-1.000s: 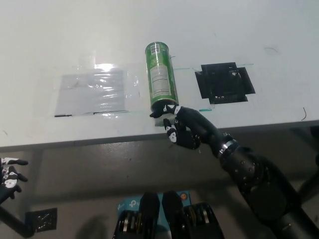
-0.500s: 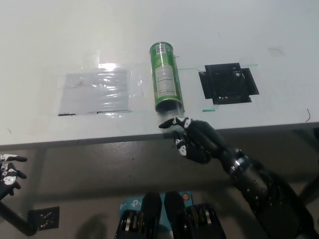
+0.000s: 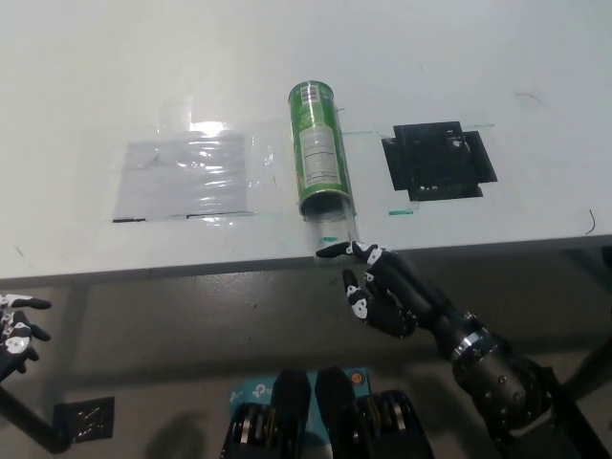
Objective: The robot uses its right hand finger to pull out the chips tray kept inside a container in the middle of the desk
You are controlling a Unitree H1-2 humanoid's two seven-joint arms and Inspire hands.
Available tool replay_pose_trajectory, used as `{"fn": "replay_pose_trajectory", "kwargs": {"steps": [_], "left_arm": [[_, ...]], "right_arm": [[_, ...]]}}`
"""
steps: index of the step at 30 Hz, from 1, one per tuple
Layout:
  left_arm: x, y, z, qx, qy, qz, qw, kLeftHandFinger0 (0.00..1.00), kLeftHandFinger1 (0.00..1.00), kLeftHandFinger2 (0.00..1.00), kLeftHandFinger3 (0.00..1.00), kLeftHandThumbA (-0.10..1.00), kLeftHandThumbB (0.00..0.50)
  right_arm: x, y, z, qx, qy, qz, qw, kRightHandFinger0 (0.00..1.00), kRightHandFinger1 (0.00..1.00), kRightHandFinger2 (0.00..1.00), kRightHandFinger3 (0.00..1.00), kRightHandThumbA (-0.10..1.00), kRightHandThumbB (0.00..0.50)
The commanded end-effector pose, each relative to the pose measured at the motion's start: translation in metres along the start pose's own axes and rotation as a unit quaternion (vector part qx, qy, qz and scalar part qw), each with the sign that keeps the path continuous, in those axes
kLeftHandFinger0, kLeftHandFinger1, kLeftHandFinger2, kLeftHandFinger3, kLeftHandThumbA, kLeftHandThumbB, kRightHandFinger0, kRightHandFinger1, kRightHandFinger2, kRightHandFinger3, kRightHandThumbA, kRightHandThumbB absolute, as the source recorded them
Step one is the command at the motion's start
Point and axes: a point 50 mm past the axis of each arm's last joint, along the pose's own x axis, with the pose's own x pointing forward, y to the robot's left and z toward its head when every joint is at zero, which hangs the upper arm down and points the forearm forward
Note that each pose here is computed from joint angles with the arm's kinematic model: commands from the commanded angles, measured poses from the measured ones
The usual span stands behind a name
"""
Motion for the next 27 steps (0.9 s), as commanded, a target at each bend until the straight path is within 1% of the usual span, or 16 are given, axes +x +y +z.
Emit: {"fn": "replay_pose_trajectory", "kwargs": {"steps": [1, 2, 4, 8, 10, 13, 18, 19, 20, 24, 26, 27], "left_arm": [[0.0, 0.013, 0.017, 0.026, -0.022, 0.003, 0.999, 0.28, 0.32, 0.39, 0.57, 0.11, 0.0], [0.0, 0.013, 0.017, 0.024, -0.023, 0.003, 0.999, 0.28, 0.32, 0.39, 0.57, 0.11, 0.0], [0.0, 0.013, 0.017, 0.023, -0.024, 0.002, 0.999, 0.28, 0.32, 0.39, 0.57, 0.11, 0.0], [0.001, 0.012, 0.015, 0.02, -0.025, 0.0, 0.999, 0.27, 0.31, 0.38, 0.56, 0.1, 0.0], [0.001, 0.012, 0.017, 0.019, -0.022, 0.0, 1.0, 0.27, 0.32, 0.4, 0.57, 0.11, 0.0], [0.001, 0.012, 0.017, 0.02, -0.025, 0.001, 0.999, 0.27, 0.31, 0.39, 0.57, 0.1, 0.0], [0.002, 0.012, 0.017, 0.021, -0.025, 0.002, 0.999, 0.27, 0.32, 0.4, 0.59, 0.1, 0.0], [0.002, 0.012, 0.017, 0.02, -0.025, 0.002, 0.999, 0.27, 0.32, 0.4, 0.59, 0.1, 0.0], [0.002, 0.012, 0.016, 0.02, -0.025, 0.002, 0.999, 0.27, 0.31, 0.4, 0.59, 0.1, 0.0], [0.001, 0.013, 0.016, 0.021, -0.027, 0.003, 0.999, 0.26, 0.3, 0.39, 0.58, 0.1, 0.0], [0.002, 0.013, 0.016, 0.022, -0.025, 0.003, 0.999, 0.27, 0.31, 0.39, 0.58, 0.11, 0.0], [0.002, 0.013, 0.015, 0.023, -0.026, 0.003, 0.999, 0.28, 0.31, 0.39, 0.58, 0.11, 0.0]], "right_arm": [[-0.017, 0.004, -0.019, 0.021, 0.058, 0.009, 0.998, 0.0, 0.0, 0.74, 0.78, -0.1, 0.192], [-0.017, 0.005, -0.019, 0.023, 0.057, 0.008, 0.998, 0.0, 0.0, 0.73, 0.77, -0.1, 0.199], [-0.019, 0.007, -0.02, 0.028, 0.06, 0.007, 0.998, 0.0, 0.0, 0.73, 0.77, -0.1, 0.197], [-0.024, 0.01, -0.02, 0.035, 0.068, 0.008, 0.997, 0.0, 0.0, 0.75, 0.78, -0.1, 0.186], [-0.029, 0.013, -0.022, 0.047, 0.062, -0.001, 0.997, 0.0, 0.0, 0.72, 0.76, -0.1, 0.199], [-0.034, 0.014, -0.024, 0.054, 0.064, -0.011, 0.996, 0.0, 0.0, 0.71, 0.74, -0.1, 0.214], [-0.048, 0.007, -0.021, 0.064, 0.067, -0.028, 0.995, 0.0, 0.0, 0.7, 0.76, -0.1, 0.219], [-0.05, 0.007, -0.02, 0.068, 0.069, -0.028, 0.995, 0.01, 0.01, 0.71, 0.77, -0.1, 0.214], [-0.051, 0.006, -0.02, 0.071, 0.071, -0.028, 0.995, 0.0, 0.0, 0.72, 0.77, -0.1, 0.213], [-0.065, 0.003, -0.016, 0.078, 0.079, -0.038, 0.993, 0.0, 0.0, 0.71, 0.77, -0.1, 0.21], [-0.071, 0.003, -0.016, 0.089, 0.085, -0.044, 0.991, 0.0, 0.0, 0.68, 0.75, -0.1, 0.221], [-0.073, 0.003, -0.016, 0.092, 0.087, -0.046, 0.991, 0.0, 0.0, 0.68, 0.75, -0.1, 0.218]]}}
